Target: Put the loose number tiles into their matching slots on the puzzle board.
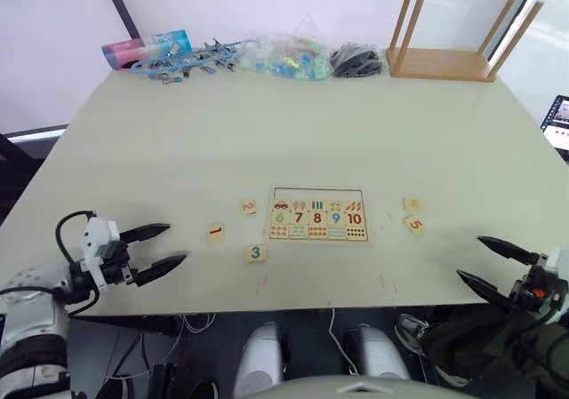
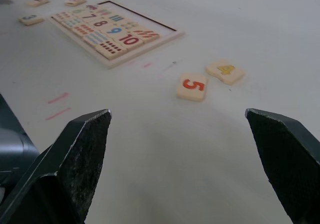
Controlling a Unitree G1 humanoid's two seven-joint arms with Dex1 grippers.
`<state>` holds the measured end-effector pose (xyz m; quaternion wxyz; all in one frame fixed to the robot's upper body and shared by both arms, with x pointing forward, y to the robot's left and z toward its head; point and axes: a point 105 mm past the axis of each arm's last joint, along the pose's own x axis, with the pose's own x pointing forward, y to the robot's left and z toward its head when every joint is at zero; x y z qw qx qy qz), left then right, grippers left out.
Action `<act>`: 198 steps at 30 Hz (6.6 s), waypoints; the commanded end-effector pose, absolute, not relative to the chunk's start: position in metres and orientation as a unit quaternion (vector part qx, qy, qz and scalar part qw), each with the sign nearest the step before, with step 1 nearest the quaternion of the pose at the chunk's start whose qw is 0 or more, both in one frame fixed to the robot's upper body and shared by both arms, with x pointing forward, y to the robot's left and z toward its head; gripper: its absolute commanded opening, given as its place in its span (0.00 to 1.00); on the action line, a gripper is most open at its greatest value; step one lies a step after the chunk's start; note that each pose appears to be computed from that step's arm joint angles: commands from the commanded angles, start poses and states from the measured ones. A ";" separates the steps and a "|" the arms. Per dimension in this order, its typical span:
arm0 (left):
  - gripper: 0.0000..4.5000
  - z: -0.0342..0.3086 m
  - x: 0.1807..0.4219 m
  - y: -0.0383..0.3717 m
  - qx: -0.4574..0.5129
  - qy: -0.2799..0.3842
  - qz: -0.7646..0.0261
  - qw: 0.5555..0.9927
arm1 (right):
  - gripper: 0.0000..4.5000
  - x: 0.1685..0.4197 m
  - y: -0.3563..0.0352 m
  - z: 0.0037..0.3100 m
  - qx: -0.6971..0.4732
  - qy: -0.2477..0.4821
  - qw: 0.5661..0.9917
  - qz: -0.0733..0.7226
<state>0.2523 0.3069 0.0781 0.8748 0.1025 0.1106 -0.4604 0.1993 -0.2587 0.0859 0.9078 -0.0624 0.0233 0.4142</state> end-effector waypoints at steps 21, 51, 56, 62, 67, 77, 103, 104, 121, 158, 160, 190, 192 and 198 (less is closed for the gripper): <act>1.00 0.103 0.296 0.251 0.246 0.173 -0.563 0.770 | 1.00 0.199 -0.226 0.121 -0.080 -0.036 0.872 0.482; 0.34 0.127 0.283 0.259 0.092 0.139 -0.375 0.912 | 1.00 0.208 -0.230 0.128 -0.086 -0.063 0.851 0.514; 0.34 0.126 0.269 0.253 0.056 0.151 -0.266 0.950 | 1.00 0.207 -0.234 0.123 -0.079 -0.056 0.844 0.527; 0.34 0.111 0.260 0.254 0.027 0.182 -0.083 0.980 | 1.00 0.201 -0.241 0.114 -0.076 -0.039 0.838 0.538; 0.34 0.091 0.250 0.250 -0.003 0.201 0.012 0.980 | 1.00 0.198 -0.244 0.112 -0.070 -0.042 0.838 0.540; 0.34 0.075 0.249 0.266 -0.020 0.205 0.146 0.968 | 1.00 0.190 -0.256 0.103 -0.068 -0.038 0.848 0.524; 0.99 0.112 0.252 0.237 -0.096 0.164 0.121 0.974 | 1.00 0.189 -0.255 0.099 -0.066 -0.041 0.842 0.534; 0.99 0.116 0.251 0.238 -0.084 0.159 0.105 0.978 | 1.00 0.189 -0.255 0.099 -0.066 -0.041 0.841 0.535; 0.99 0.124 0.258 0.284 0.096 0.090 -0.284 0.950 | 1.00 0.189 -0.242 0.103 -0.063 -0.064 0.844 0.529; 0.94 0.099 0.291 0.318 0.226 0.224 -0.519 0.793 | 1.00 0.193 -0.229 0.114 -0.067 -0.081 0.847 0.522; 0.80 0.099 0.291 0.317 0.225 0.223 -0.520 0.793 | 1.00 0.193 -0.230 0.114 -0.067 -0.081 0.847 0.521; 0.22 0.171 0.340 0.221 0.231 0.106 -0.619 0.743 | 1.00 0.198 -0.228 0.122 -0.064 -0.109 0.862 0.491; 0.22 0.172 0.345 0.213 0.241 0.111 -0.625 0.734 | 1.00 0.198 -0.227 0.122 -0.063 -0.111 0.863 0.488; 0.22 0.169 0.353 0.191 0.263 0.115 -0.644 0.709 | 1.00 0.195 -0.224 0.121 -0.060 -0.114 0.868 0.480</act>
